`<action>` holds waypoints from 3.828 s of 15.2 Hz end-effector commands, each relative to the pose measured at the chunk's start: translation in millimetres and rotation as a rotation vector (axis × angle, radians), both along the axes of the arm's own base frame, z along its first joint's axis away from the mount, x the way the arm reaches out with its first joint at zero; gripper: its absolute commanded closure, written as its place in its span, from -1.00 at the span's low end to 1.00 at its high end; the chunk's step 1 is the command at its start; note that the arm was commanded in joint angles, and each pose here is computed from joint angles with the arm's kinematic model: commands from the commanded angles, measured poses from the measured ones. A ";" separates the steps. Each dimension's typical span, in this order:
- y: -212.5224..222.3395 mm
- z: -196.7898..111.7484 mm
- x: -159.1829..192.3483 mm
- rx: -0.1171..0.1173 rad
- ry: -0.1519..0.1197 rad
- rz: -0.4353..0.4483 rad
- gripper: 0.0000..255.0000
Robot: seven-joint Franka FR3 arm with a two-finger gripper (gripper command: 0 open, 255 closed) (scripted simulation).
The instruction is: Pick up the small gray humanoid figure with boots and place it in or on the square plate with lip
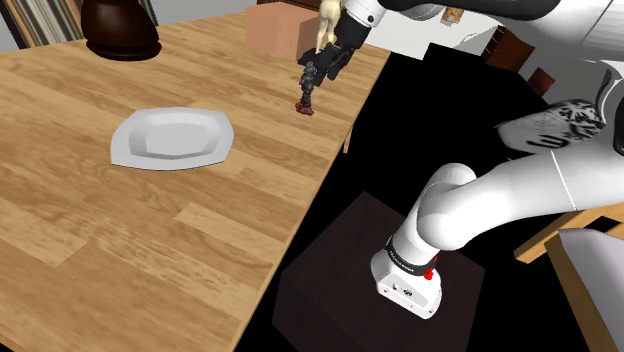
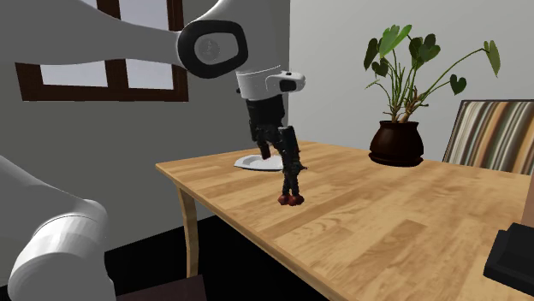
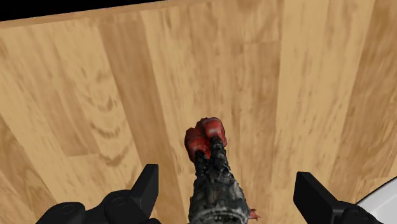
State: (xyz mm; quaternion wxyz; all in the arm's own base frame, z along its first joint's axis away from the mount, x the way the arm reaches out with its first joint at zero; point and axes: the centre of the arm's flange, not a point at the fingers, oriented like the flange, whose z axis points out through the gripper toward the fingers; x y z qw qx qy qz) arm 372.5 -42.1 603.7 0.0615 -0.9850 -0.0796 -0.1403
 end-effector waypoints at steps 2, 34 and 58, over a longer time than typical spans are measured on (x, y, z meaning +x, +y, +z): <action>-1.1 -3.2 11.2 0.000 -0.032 0.036 -1.00; 3.4 16.6 19.8 0.000 -0.032 0.036 1.00; 211.4 62.2 56.6 0.000 -0.032 0.036 1.00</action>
